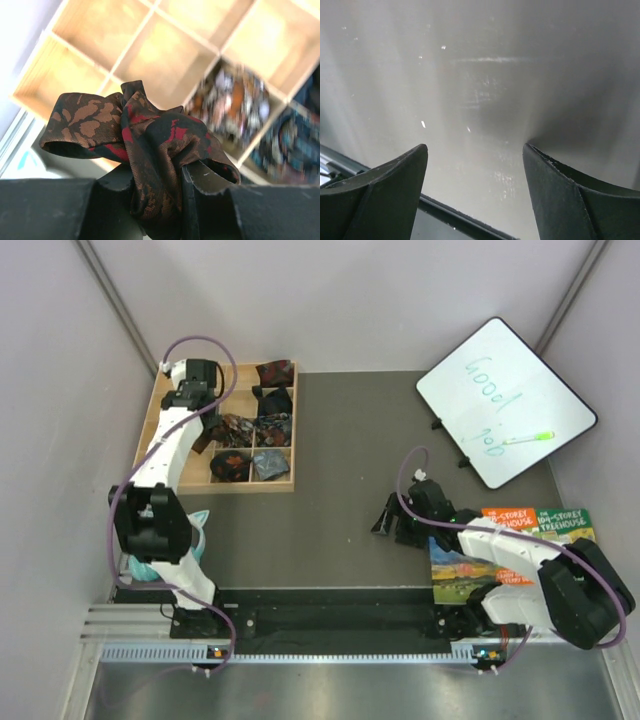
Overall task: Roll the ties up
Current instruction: Place the tie in the storage box.
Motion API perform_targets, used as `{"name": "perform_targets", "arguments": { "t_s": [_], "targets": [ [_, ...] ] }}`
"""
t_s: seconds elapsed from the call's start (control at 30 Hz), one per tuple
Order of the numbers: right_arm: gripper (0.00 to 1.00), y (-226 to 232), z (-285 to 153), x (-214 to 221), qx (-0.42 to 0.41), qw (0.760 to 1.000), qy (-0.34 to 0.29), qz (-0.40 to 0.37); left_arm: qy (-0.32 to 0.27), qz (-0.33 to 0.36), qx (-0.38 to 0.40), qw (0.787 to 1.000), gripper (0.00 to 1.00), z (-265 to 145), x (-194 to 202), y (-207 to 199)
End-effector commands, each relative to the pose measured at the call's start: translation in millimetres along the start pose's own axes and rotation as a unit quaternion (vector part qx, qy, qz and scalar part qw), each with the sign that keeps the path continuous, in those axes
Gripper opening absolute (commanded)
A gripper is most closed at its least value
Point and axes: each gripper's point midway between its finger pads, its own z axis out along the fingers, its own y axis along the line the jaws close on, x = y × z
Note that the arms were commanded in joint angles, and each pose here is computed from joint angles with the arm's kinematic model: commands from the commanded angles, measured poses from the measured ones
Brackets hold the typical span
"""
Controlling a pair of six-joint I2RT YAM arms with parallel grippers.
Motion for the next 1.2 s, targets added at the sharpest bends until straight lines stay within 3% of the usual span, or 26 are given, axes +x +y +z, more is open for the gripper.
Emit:
{"name": "perform_targets", "arguments": {
  "t_s": [0.0,0.3,0.6,0.83,1.17],
  "targets": [
    [0.78,0,4,-1,-0.02,0.999,-0.016,-0.038,-0.055,-0.04,-0.003,0.998,0.0,20,-50,-4],
    [0.77,9,12,4,-0.055,0.996,-0.001,-0.067,-0.067,-0.048,-0.056,0.995,0.0,99,-49,-3],
    [0.77,13,13,7,-0.072,0.994,0.006,-0.08,-0.046,0.0,-0.123,0.991,0.0,171,-30,5],
    [0.77,13,15,8,-0.07,0.994,0.01,-0.079,-0.025,0.049,-0.223,0.973,0.0,183,-3,39],
    [0.76,14,17,8,-0.069,0.994,0.013,-0.078,0.006,0.09,-0.293,0.952,0.0,188,36,65]
  ]
}}
